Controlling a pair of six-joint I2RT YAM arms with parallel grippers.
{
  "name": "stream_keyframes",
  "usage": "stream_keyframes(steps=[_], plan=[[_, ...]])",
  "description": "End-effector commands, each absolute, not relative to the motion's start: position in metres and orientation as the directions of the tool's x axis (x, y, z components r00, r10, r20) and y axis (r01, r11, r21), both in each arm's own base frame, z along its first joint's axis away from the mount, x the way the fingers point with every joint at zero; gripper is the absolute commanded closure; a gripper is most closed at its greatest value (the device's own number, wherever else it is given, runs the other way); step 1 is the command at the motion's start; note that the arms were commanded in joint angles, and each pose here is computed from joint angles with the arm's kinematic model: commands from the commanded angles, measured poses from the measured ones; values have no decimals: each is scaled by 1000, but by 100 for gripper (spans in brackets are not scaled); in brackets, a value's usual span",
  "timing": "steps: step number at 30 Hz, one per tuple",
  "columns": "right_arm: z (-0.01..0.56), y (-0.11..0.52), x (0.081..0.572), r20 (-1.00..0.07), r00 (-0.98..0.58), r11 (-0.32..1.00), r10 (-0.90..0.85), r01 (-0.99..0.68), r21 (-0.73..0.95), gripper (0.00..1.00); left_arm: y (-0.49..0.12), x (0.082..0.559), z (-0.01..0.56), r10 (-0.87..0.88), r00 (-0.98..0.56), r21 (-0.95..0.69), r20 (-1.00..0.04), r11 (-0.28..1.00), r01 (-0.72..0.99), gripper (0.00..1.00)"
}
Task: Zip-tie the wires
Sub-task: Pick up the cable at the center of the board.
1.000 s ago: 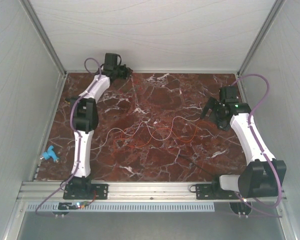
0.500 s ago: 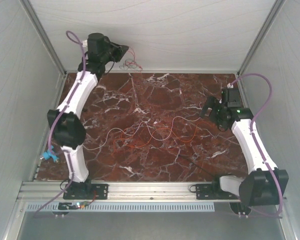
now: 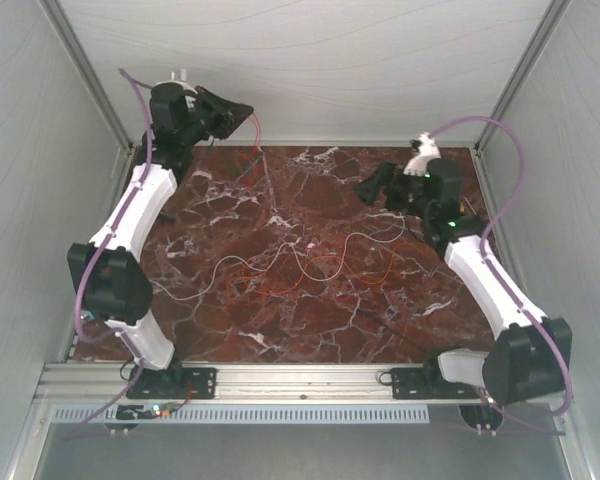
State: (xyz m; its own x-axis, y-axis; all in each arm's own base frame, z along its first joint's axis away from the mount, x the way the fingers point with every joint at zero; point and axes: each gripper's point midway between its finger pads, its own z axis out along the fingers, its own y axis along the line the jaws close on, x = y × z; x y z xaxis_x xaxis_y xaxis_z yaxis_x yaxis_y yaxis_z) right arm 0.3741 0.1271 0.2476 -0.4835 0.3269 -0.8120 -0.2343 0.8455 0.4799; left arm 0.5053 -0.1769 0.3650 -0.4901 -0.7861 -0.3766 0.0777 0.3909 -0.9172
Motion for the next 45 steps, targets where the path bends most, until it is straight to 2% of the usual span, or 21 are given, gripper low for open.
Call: stream_keyframes(steps=[1, 7, 17, 28, 40, 45], plan=[[305, 203, 395, -935, -274, 734, 225, -584, 348, 6, -210, 485, 372, -630, -650, -903, -424, 346, 254, 100], [309, 254, 426, -942, -255, 633, 217, -698, 335, 6, -228, 469, 374, -576, -695, -902, -430, 308, 304, 100], [310, 291, 494, -896, -295, 594, 332, -673, 442, 6, -262, 455, 396, -461, -773, -900, -436, 226, 372, 100], [296, 358, 493, -839, -389, 506, 379, -672, 540, 5, -274, 467, 406, -405, -794, -891, -454, 202, 406, 100], [284, 363, 515, -721, -460, 467, 518, -554, 689, 5, -279, 468, 408, -376, -816, -898, -440, 152, 413, 100], [270, 361, 524, -697, -488, 502, 526, -483, 717, 8, -282, 465, 415, -372, -822, -900, -431, 115, 420, 100]])
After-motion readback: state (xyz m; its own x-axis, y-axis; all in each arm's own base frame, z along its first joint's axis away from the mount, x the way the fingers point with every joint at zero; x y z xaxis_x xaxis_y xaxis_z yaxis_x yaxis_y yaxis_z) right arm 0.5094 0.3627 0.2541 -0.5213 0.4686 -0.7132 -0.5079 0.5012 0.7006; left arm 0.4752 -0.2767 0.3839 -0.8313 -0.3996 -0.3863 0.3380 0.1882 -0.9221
